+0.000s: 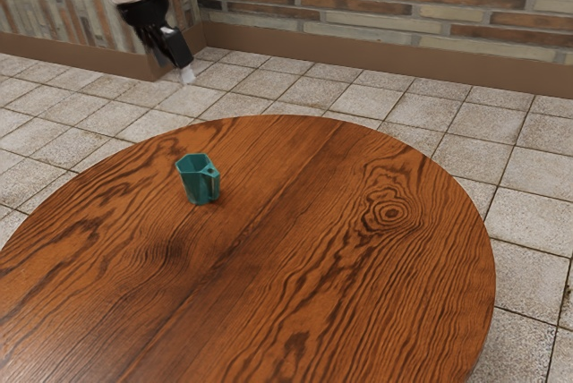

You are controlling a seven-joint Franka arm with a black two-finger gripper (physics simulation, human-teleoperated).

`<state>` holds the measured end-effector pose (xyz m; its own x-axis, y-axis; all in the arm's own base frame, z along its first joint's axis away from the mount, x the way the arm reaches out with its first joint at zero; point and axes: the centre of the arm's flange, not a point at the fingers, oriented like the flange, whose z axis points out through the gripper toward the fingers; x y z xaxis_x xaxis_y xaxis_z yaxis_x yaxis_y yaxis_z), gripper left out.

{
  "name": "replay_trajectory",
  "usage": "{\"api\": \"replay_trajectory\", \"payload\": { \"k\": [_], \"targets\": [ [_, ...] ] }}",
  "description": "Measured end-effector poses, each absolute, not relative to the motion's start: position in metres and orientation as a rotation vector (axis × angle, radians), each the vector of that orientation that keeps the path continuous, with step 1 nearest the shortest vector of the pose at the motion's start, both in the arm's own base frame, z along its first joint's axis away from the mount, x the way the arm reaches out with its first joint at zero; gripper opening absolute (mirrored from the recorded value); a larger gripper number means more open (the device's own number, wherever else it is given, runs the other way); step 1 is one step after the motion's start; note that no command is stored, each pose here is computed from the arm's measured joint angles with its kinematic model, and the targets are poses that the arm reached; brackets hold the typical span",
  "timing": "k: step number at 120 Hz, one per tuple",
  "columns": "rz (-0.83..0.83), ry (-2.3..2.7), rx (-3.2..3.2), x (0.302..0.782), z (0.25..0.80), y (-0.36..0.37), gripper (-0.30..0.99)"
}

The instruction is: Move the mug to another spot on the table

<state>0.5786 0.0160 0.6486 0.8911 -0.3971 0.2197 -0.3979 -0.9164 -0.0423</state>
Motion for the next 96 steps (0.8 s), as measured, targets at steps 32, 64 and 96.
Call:
{"api": "replay_trajectory", "payload": {
  "k": [32,64,96],
  "targets": [
    [0.087,-0.621,3.052,0.575,0.603,-0.025,0.67],
    [-0.078,-0.586,3.100,0.618,0.461,0.053,0.67],
    [-0.005,-0.793,3.049,0.656,0.368,0.099,0.67]
  ]
}}
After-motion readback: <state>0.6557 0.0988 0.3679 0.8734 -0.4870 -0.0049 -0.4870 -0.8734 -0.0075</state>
